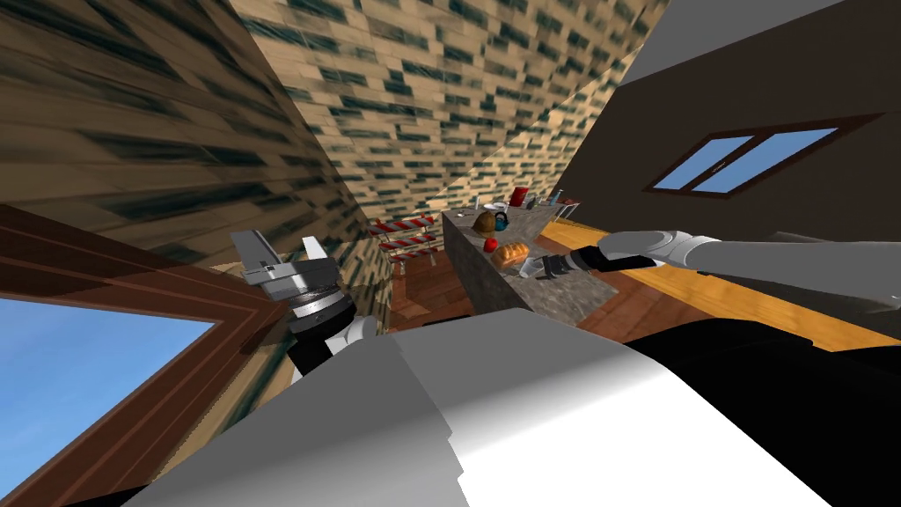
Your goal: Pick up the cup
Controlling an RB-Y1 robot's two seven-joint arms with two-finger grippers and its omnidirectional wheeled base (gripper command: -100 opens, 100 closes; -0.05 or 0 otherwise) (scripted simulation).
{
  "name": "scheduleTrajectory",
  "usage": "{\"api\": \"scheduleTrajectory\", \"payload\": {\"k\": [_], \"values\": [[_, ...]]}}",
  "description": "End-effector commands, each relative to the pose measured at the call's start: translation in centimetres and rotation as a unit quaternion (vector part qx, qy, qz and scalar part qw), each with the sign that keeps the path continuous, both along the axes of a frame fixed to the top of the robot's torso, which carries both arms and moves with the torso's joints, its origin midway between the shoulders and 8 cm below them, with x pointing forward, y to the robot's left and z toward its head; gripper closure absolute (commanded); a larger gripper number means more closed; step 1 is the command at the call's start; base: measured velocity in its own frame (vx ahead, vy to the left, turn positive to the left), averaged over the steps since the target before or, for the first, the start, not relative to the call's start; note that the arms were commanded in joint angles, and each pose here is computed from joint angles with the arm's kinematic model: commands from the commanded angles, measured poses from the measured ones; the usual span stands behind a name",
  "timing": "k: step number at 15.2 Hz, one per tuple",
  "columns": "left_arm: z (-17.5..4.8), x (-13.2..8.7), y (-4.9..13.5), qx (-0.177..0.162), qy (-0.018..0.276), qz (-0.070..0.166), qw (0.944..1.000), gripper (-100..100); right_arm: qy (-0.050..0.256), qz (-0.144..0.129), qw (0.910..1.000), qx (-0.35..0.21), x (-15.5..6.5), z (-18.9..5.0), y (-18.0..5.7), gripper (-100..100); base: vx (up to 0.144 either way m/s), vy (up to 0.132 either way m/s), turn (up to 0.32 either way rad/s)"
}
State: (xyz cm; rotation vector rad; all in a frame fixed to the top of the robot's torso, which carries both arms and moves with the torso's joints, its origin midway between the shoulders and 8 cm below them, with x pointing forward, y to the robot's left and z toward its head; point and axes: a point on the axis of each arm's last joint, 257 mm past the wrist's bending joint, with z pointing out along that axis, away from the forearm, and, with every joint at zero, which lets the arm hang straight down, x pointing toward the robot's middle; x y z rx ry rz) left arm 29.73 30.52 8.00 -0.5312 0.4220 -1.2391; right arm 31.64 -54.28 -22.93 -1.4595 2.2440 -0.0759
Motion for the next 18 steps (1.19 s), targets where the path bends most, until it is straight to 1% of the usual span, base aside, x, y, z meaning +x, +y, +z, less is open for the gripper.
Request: {"api": "scheduleTrajectory", "payload": {"k": [1,3,5,6,7,9,11,12,16,17,18], "values": [[0.0,0.0,0.0,0.000,0.000,0.000,1.0000,0,0.029,0.005,0.9993,-0.025,-1.9,-0.4,-1.8,-100,0.089,0.022,0.107],[0.0,0.0,0.0,0.000,0.000,0.000,1.0000,0,0.055,0.008,0.9976,-0.042,-3.6,-0.8,-3.0,-100,0.092,0.002,0.075],[0.0,0.0,0.0,0.000,0.000,0.000,1.0000,0,0.055,0.008,0.9976,-0.042,-3.6,-0.8,-3.0,-100,0.059,-0.006,0.044],[0.0,0.0,0.0,0.000,0.000,0.000,1.0000,0,0.049,0.009,0.9980,-0.040,-3.3,-0.7,-2.7,-100,0.023,-0.002,0.004],[0.0,0.0,0.0,0.000,0.000,0.000,1.0000,0,0.050,0.003,0.9980,-0.039,-4.0,-1.9,-3.1,-100,0.022,0.006,0.078],[0.0,0.0,0.0,0.000,0.000,0.000,1.0000,0,0.049,-0.002,0.9980,-0.039,-4.6,-2.8,-3.4,-100,0.026,0.012,0.097],[0.0,0.0,0.0,0.000,0.000,0.000,1.0000,0,0.051,-0.001,0.9980,-0.038,-4.3,-2.6,-3.3,-100,0.017,0.010,0.026],[0.0,0.0,0.0,0.000,0.000,0.000,1.0000,0,0.050,-0.001,0.9980,-0.038,-4.4,-2.7,-3.3,100,0.000,0.000,0.000],[0.0,0.0,0.0,0.000,0.000,0.000,1.0000,0,0.051,-0.001,0.9980,-0.038,-4.4,-2.7,-3.3,100,0.000,0.000,-0.004],[0.0,0.0,0.0,0.000,0.000,0.000,1.0000,0,0.050,0.003,0.9980,-0.039,-4.0,-1.9,-3.1,100,-0.011,-0.004,-0.052],[0.0,0.0,0.0,0.000,0.000,0.000,1.0000,0,0.050,0.004,0.9980,-0.039,-3.9,-1.7,-3.1,100,-0.019,-0.011,-0.072]]}}
